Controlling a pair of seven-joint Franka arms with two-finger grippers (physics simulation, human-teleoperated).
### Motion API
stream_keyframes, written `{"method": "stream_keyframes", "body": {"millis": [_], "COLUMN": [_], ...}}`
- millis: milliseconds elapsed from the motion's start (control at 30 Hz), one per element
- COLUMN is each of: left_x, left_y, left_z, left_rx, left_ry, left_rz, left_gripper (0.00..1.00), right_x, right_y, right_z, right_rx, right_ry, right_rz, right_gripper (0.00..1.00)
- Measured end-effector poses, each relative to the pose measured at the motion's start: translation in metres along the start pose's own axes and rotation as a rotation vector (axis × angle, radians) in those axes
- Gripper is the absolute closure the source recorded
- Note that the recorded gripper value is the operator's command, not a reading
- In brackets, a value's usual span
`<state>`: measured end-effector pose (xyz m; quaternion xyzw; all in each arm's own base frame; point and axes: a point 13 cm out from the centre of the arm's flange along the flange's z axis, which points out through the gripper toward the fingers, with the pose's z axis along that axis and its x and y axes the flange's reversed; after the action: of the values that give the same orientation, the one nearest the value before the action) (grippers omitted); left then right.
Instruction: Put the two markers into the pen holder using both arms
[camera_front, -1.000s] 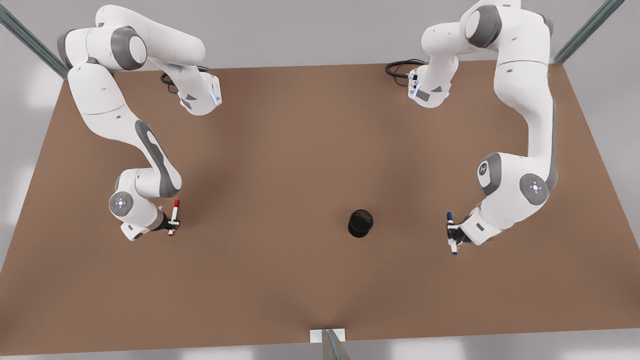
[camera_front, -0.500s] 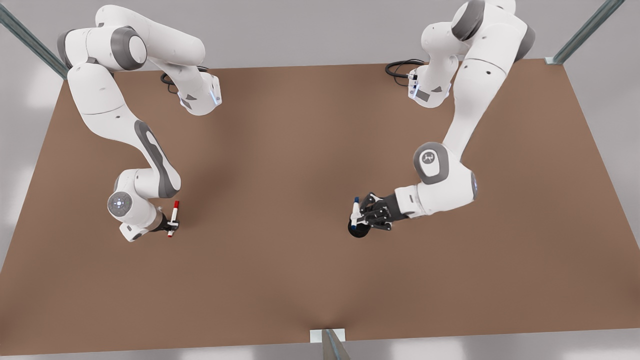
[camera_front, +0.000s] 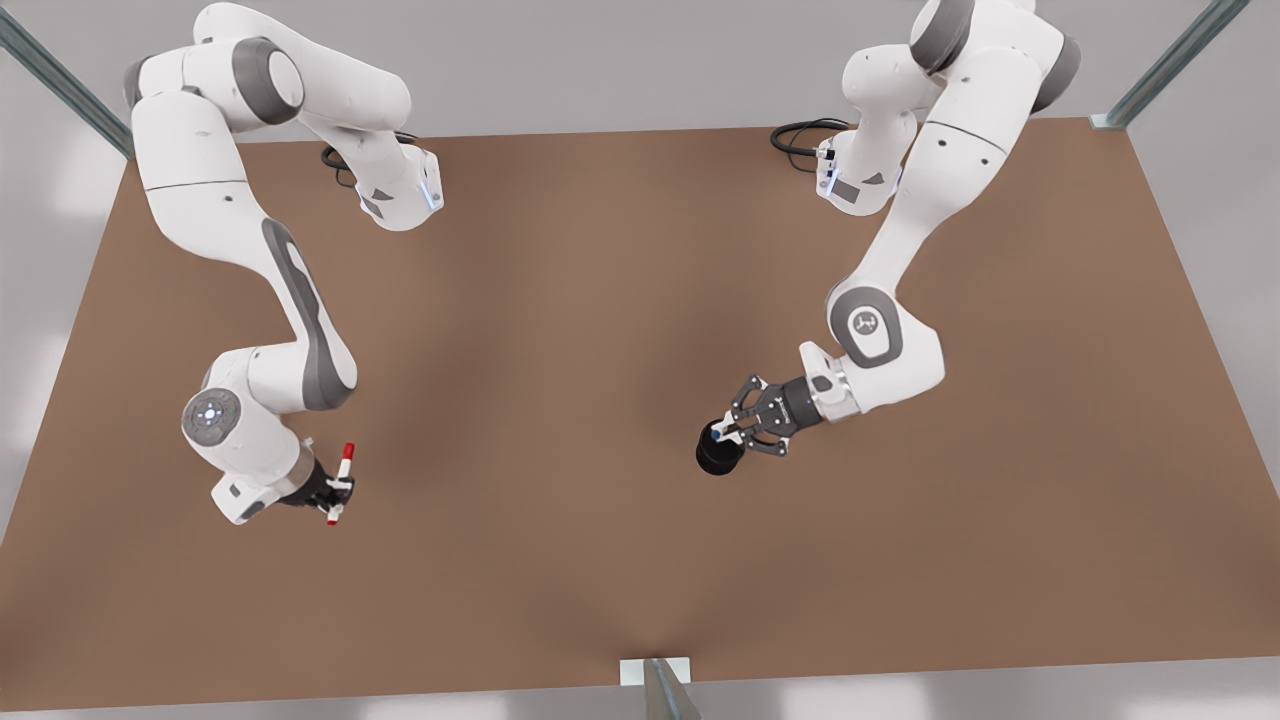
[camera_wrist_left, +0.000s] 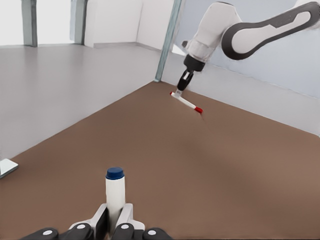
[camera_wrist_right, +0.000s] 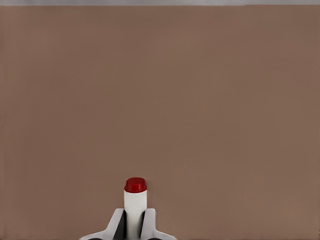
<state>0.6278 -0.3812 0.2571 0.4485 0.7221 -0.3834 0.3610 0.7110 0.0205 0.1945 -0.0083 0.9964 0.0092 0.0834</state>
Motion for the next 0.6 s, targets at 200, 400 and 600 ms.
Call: {"method": "stream_keyframes", "body": {"millis": [200, 400, 600], "left_x": [0.037, 0.062, 0.061], "left_y": [-0.001, -0.002, 0.027], "left_z": [0.017, 0.026, -0.009], "left_rx": [0.006, 0.013, -0.026], "left_ry": [-0.009, -0.006, -0.011], "left_rz": [0.154, 0.301, 0.437], "left_gripper": [0.79, 0.32, 0.0], "right_x": [-0.024, -0.025, -0.031], "right_y": [0.077, 0.144, 0.177], "right_z": [-0.049, -0.071, -0.072], "right_rx": [-0.034, -0.056, -0.079], "right_ry": [-0.015, -0.026, -0.057], "right_rz": [-0.076, -0.139, -0.153], "right_gripper": [0.79, 0.79, 0.79]}}
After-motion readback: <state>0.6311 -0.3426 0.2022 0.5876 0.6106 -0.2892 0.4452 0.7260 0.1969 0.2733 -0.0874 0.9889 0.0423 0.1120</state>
